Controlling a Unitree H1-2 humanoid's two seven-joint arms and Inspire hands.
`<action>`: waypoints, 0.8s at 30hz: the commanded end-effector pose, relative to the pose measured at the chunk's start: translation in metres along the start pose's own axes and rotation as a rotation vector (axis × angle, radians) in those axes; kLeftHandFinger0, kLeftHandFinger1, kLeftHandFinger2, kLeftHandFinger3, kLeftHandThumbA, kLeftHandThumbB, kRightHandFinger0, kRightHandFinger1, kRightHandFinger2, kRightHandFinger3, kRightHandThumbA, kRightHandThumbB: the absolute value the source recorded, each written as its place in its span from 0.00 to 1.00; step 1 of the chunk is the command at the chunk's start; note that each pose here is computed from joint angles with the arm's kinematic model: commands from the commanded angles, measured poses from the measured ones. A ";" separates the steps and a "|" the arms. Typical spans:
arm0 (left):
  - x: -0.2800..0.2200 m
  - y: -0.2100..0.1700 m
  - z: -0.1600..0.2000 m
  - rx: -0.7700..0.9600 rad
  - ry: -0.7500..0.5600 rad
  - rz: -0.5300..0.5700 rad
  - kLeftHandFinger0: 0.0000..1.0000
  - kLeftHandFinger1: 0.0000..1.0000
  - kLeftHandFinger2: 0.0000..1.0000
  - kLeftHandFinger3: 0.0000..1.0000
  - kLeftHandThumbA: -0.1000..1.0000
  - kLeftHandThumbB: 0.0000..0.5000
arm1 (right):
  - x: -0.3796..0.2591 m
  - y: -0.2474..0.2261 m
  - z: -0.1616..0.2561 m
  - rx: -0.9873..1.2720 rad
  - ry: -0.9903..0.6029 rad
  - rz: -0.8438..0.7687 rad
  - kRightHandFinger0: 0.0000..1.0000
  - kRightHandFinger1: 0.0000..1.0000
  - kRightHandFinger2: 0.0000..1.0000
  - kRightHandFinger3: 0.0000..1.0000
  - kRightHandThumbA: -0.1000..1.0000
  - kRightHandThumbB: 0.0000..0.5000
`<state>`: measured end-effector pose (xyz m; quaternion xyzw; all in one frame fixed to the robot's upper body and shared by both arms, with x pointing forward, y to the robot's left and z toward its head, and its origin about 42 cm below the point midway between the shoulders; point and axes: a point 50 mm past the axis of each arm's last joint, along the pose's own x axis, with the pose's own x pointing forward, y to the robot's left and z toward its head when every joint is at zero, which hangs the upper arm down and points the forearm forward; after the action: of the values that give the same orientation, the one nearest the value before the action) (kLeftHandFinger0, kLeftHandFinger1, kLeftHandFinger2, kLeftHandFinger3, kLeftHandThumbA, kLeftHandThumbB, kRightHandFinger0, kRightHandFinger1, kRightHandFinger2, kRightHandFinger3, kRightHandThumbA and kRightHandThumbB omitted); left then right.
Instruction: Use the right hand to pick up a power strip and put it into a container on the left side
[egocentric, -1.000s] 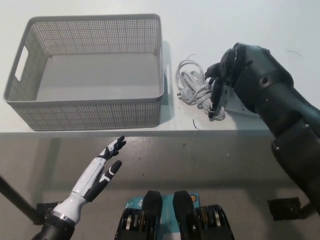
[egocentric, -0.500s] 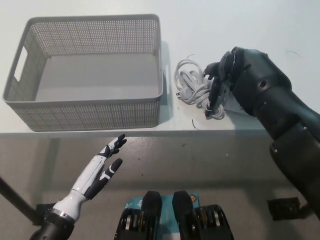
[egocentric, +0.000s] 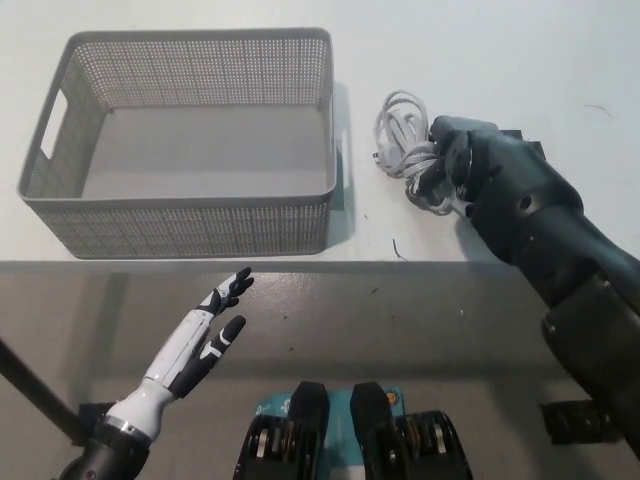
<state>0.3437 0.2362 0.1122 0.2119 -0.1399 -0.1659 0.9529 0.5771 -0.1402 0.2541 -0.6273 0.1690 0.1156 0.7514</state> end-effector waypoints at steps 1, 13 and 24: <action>0.016 0.023 0.015 0.064 -0.078 0.012 1.00 1.00 1.00 1.00 1.00 0.50 | 0.005 -0.012 -0.077 0.081 0.055 -0.413 0.03 0.14 0.35 0.64 0.02 0.57; 0.017 0.026 0.016 0.053 -0.075 0.017 1.00 1.00 1.00 1.00 1.00 0.45 | -0.006 -0.073 -0.063 0.085 -0.066 -0.613 0.00 0.01 0.14 0.72 0.00 0.53; 0.020 0.028 0.017 0.062 -0.079 0.022 1.00 1.00 1.00 1.00 1.00 0.42 | -0.055 -0.205 -0.037 0.042 -0.219 -0.940 0.00 0.00 0.06 0.48 0.00 0.50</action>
<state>0.3507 0.2352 0.1194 0.2140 -0.1498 -0.1656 0.9510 0.5863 -0.2210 0.2744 -0.6276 0.0511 -0.0414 0.7757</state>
